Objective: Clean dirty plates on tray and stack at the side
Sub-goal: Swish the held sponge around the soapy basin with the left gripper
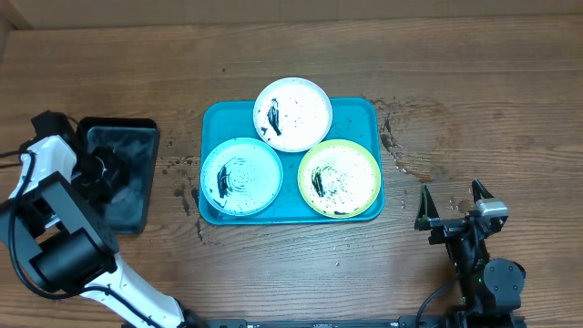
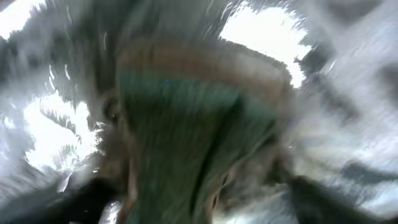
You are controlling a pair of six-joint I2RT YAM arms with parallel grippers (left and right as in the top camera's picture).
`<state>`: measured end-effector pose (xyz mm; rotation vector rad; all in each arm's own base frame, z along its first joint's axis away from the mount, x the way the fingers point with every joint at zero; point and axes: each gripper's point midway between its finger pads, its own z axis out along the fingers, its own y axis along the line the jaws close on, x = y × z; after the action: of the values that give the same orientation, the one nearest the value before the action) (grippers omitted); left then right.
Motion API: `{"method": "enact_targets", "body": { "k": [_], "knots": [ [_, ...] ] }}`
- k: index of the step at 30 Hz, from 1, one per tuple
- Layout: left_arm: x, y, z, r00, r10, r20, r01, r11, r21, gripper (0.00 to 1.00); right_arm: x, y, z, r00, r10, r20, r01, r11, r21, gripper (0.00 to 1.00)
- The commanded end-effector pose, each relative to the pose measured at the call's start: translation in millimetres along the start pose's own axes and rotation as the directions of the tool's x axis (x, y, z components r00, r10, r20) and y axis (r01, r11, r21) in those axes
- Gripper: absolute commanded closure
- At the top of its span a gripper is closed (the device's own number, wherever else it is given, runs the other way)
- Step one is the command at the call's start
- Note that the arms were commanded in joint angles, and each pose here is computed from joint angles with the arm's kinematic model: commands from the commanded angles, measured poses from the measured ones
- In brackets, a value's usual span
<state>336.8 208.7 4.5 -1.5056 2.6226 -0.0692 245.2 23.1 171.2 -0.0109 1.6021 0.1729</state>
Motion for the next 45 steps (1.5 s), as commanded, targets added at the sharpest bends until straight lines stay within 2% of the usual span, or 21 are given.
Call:
{"method": "enact_targets", "body": {
  "k": [1,10,12,15,16,17,18,21,22,23,24,25,34,35,37,40,41,45],
  "knots": [
    [-10,12,12,0.999,0.001,0.044,0.002,0.998,-0.062,0.00,1,-3,0,1.000,-0.004,0.009,0.004,1.000,0.016,0.00],
    [-39,6,9,0.986,0.017,0.166,-0.010,0.999,-0.048,0.02,1,-3,0,1.000,-0.004,0.009,0.004,1.000,0.016,0.00],
    [-40,5,9,0.985,0.018,0.170,-0.010,0.999,-0.045,0.20,1,-3,0,1.000,-0.004,0.009,0.004,1.000,0.016,0.00],
    [-40,5,9,0.985,0.018,0.171,-0.011,0.999,-0.045,0.64,1,-3,0,1.000,-0.004,0.009,0.004,1.000,0.016,0.00],
    [-40,5,9,0.985,0.018,0.170,-0.011,0.999,-0.045,0.83,1,-3,0,1.000,-0.004,0.009,0.004,1.000,0.016,0.00],
    [-39,5,9,0.986,0.018,0.167,-0.010,0.999,-0.047,0.94,1,-3,0,1.000,-0.004,0.009,0.004,1.000,0.016,0.00],
    [-38,5,9,0.986,0.018,0.165,-0.011,0.999,-0.047,0.96,1,-3,0,1.000,-0.004,0.009,0.004,1.000,0.016,0.00],
    [-34,8,10,0.989,0.018,0.147,-0.010,0.998,-0.056,0.93,1,-3,0,1.000,-0.004,0.009,0.004,1.000,0.016,0.00],
    [-32,9,10,0.990,0.018,0.137,-0.010,0.998,-0.059,0.73,1,-3,0,1.000,-0.004,0.009,0.004,1.000,0.016,0.00],
    [-29,9,11,0.992,0.018,0.126,-0.010,0.998,-0.062,0.46,1,-3,0,1.000,-0.004,0.009,0.004,1.000,0.016,0.00],
    [-26,11,11,0.993,0.018,0.115,-0.010,0.998,-0.067,0.13,1,-3,0,1.000,-0.004,0.009,0.004,1.000,0.016,0.00],
    [-23,13,11,0.995,0.018,0.100,-0.011,0.997,-0.075,0.00,1,-3,0,1.000,-0.004,0.009,0.004,1.000,0.016,0.00],
    [23,34,9,0.996,0.008,-0.089,-0.022,0.987,-0.158,0.00,1,-3,0,1.000,-0.004,0.009,0.004,1.000,0.016,0.00],
    [26,35,8,0.995,0.007,-0.098,-0.023,0.987,-0.162,0.05,1,-3,0,1.000,-0.004,0.009,0.004,1.000,0.016,0.00],
    [29,37,8,0.994,0.005,-0.112,-0.024,0.986,-0.168,0.23,1,-3,0,1.000,-0.004,0.009,0.004,1.000,0.016,0.00],
    [33,39,7,0.992,0.003,-0.129,-0.026,0.984,-0.176,0.60,1,-3,0,1.000,-0.004,0.009,0.004,1.000,0.016,0.00],
    [34,39,7,0.991,0.002,-0.131,-0.026,0.984,-0.178,0.69,1,-3,0,1.000,-0.004,0.009,0.004,1.000,0.016,0.00],
    [34,39,7,0.991,0.003,-0.132,-0.026,0.984,-0.178,0.95,1,-3,0,1.000,-0.004,0.009,0.004,1.000,0.016,0.00]
  ]
}}
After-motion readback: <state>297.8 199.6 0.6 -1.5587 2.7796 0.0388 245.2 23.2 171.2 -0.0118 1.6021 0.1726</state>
